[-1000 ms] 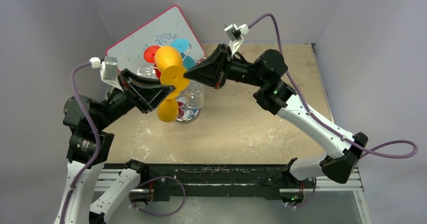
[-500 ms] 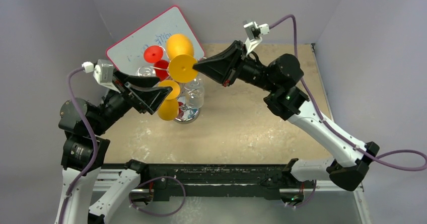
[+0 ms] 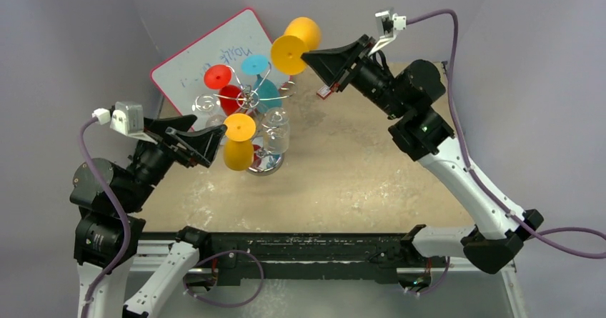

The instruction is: Place the wine glass upside down on the wine glass rack

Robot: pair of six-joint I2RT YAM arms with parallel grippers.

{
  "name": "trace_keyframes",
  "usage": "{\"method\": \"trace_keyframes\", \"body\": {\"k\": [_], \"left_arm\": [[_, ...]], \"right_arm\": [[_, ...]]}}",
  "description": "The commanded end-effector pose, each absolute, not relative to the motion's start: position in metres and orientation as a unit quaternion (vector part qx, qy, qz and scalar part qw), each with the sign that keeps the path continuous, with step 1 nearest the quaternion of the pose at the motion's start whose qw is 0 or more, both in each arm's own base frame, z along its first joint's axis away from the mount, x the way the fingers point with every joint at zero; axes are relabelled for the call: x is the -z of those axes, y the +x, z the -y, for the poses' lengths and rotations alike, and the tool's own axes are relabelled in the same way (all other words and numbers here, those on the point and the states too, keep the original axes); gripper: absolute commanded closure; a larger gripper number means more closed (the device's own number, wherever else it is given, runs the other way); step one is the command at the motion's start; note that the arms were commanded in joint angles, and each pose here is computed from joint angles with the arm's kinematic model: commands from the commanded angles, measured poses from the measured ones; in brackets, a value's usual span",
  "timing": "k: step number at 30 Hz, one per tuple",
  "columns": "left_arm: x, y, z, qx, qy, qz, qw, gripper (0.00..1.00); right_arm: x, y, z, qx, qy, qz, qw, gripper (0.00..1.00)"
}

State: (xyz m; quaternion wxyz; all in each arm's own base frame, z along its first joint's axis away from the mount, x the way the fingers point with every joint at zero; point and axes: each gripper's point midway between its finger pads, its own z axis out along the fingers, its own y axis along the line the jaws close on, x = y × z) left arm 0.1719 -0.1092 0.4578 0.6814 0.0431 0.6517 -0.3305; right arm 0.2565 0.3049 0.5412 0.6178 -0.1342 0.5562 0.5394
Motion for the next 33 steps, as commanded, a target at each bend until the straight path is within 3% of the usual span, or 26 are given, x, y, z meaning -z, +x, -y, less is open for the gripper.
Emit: {"method": "trace_keyframes", "body": {"k": [1,21,33], "left_arm": [[-0.453,0.17,0.09,0.285,0.022,-0.652,0.703,0.0],[-0.43,0.174,0.076,0.232,0.023,-0.677,0.698,0.0],[-0.431,0.167,0.07,0.218,0.028,-0.669,0.71,0.0]], "right_arm": [[-0.546,0.286,-0.288,-0.525,-0.097,-0.557,0.636,1.0],[-0.449,0.375,-0.298,-0.541,0.079,-0.626,0.556,1.0],[-0.421,0.375,-0.317,-0.586,0.092,-0.638,0.49,1.0]]}}
